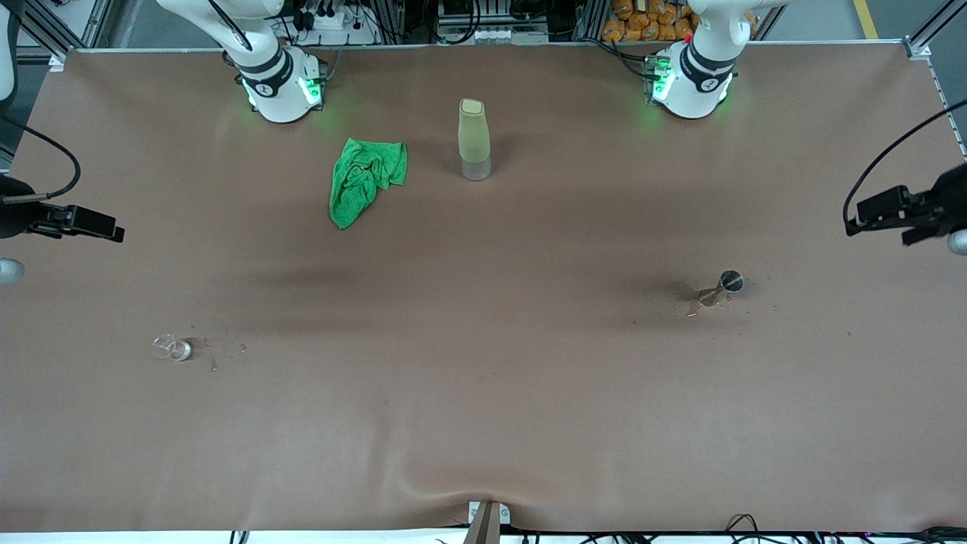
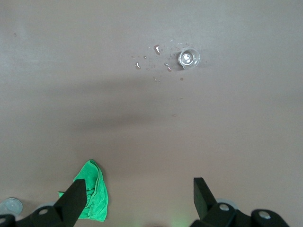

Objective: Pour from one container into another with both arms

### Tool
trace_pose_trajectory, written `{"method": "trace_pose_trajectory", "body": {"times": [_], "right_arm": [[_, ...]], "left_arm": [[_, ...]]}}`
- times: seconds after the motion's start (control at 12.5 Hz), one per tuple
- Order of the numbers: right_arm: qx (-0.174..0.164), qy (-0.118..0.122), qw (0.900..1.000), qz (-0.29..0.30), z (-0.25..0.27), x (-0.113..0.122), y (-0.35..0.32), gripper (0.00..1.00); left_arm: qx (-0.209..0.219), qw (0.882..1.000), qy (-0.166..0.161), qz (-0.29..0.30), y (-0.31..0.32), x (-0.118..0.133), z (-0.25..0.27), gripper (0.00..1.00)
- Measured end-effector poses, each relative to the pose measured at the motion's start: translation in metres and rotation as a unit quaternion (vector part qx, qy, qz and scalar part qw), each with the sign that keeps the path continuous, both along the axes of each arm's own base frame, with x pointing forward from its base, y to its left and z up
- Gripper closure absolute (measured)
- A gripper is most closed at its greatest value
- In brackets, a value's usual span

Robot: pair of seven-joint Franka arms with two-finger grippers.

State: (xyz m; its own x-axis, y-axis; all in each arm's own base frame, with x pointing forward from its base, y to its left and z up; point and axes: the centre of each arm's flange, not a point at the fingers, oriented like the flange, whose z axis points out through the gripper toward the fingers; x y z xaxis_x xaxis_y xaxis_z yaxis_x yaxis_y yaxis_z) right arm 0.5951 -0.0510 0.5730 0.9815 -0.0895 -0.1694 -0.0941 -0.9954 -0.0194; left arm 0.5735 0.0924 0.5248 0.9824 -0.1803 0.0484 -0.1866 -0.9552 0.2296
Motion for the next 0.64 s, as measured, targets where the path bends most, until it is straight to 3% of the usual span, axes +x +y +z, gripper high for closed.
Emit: {"method": "trace_pose_trajectory", "body": {"times": [0.32, 0.48, 0.64], "right_arm": [[0.009, 0.017, 1.0, 0.005, -0.026, 0.005, -0.042, 0.0], [0.021, 0.002, 0.998, 0.057, -0.037, 0.008, -0.082, 0.0], [0.039, -0.035, 0.991, 0.127, -0.039, 0.008, -0.126, 0.0]], "left_arm": [[-0.086, 0.992, -0.03, -0.086, 0.042, -0.009, -0.076, 0.0], [-0.149, 0.977, -0.064, -0.136, 0.059, -0.015, -0.113, 0.0], [-0.214, 0.953, -0.111, -0.183, 0.073, -0.022, -0.162, 0.0]]}}
